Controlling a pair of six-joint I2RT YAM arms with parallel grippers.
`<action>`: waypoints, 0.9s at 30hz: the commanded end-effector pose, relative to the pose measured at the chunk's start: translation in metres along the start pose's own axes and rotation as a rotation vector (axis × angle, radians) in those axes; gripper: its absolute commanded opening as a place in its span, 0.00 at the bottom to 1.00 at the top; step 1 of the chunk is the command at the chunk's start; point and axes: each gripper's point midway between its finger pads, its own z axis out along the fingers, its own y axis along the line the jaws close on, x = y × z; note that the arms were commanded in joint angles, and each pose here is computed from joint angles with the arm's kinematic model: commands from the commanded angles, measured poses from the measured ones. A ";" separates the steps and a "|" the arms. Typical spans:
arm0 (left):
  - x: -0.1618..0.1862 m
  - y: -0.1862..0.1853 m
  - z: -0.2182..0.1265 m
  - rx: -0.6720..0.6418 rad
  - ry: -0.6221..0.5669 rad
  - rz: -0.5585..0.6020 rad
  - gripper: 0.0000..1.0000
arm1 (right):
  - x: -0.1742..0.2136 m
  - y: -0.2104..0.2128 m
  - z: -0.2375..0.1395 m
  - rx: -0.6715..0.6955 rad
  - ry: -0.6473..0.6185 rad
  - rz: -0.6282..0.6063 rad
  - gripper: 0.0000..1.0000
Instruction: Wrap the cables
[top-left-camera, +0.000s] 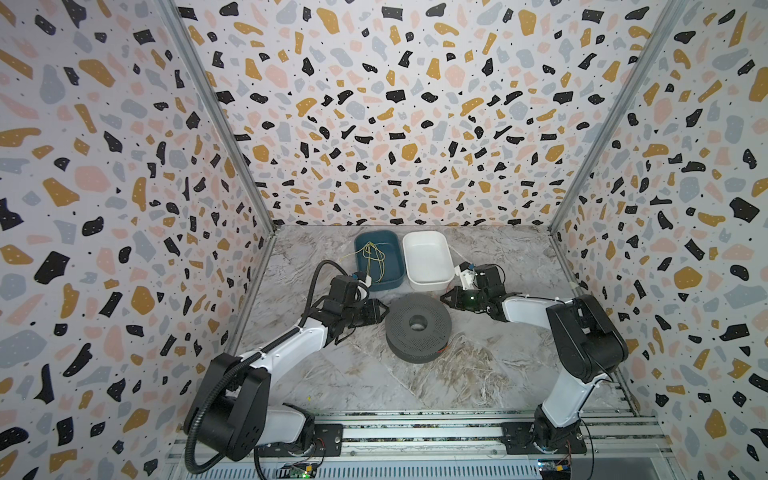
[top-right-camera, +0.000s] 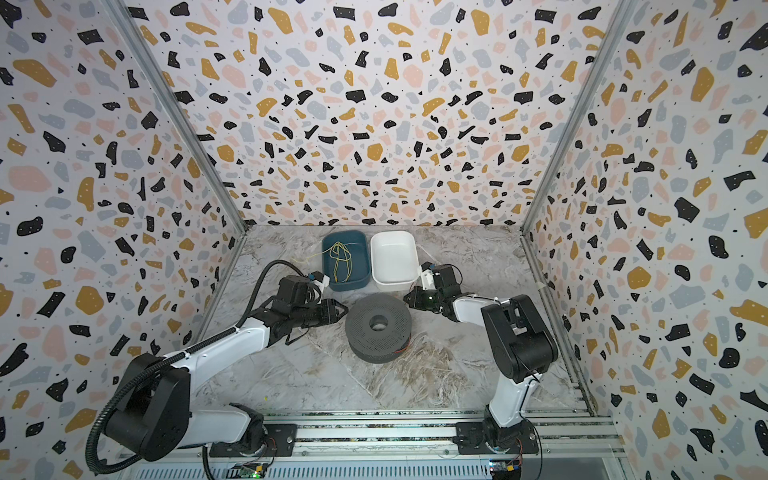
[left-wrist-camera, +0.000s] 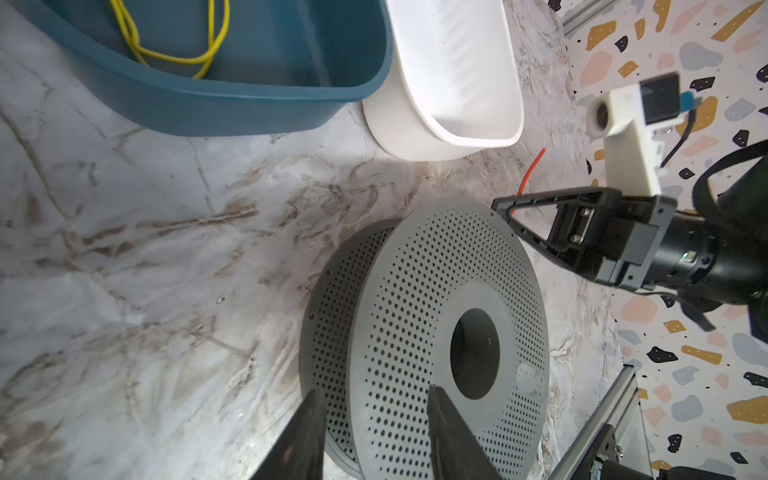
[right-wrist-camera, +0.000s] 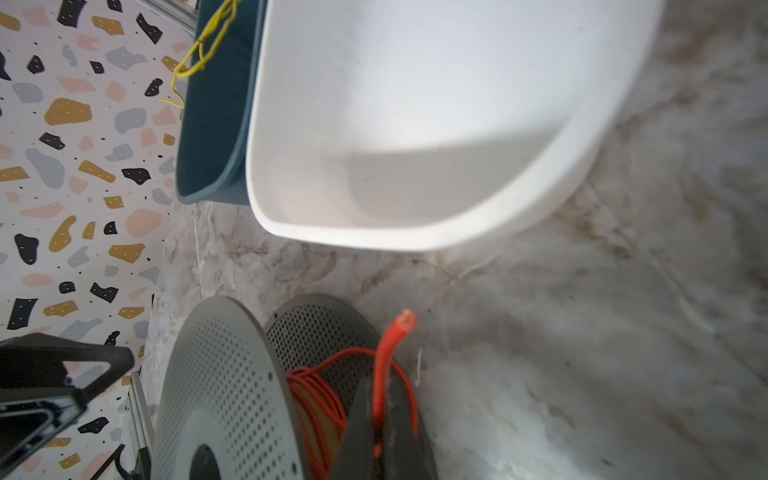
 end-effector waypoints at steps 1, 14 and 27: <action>-0.004 -0.007 0.000 0.015 -0.030 0.009 0.41 | -0.009 0.014 -0.013 -0.036 -0.048 -0.031 0.01; -0.002 -0.016 0.010 0.030 -0.035 0.000 0.41 | 0.025 -0.009 -0.013 -0.003 -0.022 -0.010 0.12; -0.014 -0.024 0.001 0.006 -0.046 0.043 0.41 | 0.036 -0.028 -0.007 0.055 -0.009 0.013 0.23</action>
